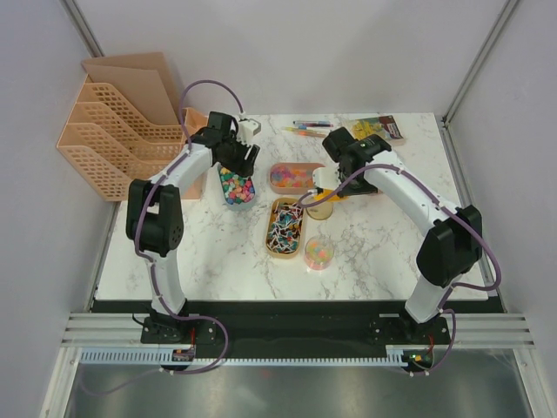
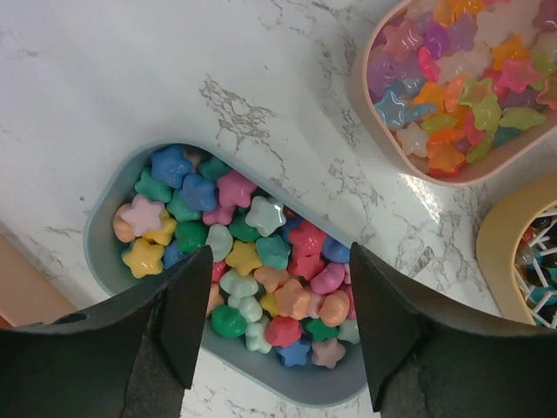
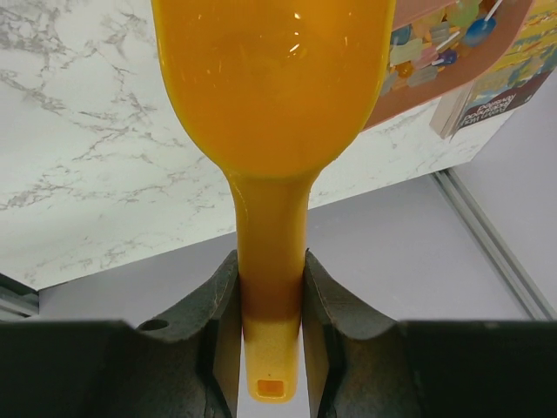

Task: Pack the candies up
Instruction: Place the fake candies in the packing bottle, then adjust the storage box at the center of the board, then move the storage box to the center of the board, then adjust the spatula, then scoop the fake candies from the storage box.

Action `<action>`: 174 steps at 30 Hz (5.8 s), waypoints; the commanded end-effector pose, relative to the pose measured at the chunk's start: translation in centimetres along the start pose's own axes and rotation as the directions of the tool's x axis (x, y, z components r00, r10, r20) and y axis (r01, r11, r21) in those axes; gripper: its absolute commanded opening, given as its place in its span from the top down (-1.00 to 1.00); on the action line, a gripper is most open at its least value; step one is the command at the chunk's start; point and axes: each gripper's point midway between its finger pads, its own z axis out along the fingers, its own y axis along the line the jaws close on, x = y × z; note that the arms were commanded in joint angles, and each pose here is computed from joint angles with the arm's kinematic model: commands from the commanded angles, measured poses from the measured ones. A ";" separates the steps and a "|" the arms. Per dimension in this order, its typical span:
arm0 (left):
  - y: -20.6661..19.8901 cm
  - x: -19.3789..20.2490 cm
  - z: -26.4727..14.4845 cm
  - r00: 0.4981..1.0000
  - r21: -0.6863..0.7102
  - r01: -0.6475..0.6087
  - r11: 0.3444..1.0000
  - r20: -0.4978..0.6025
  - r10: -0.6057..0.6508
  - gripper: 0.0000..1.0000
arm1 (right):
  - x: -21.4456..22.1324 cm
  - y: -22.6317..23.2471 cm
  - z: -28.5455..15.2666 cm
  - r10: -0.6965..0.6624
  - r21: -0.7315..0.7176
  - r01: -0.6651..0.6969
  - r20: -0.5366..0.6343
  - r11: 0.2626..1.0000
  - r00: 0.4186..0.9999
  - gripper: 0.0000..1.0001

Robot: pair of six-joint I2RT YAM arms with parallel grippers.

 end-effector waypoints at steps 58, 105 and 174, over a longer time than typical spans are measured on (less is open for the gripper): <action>-4.6 8.5 -0.2 0.868 0.284 -0.351 0.892 -0.258 0.423 0.95 | 1.5 -6.1 3.3 0.195 0.090 -0.199 0.059 0.976 0.979 0.99; -16.6 -11.6 4.6 0.555 0.019 -0.799 0.602 0.410 0.724 0.02 | 8.5 -3.1 1.7 0.288 0.057 -0.288 -0.004 0.956 0.957 0.99; 0.3 -4.5 3.0 0.981 0.000 0.066 0.998 0.180 -0.065 0.95 | -5.1 -6.9 0.3 0.206 -0.157 -0.168 0.278 0.973 0.938 0.99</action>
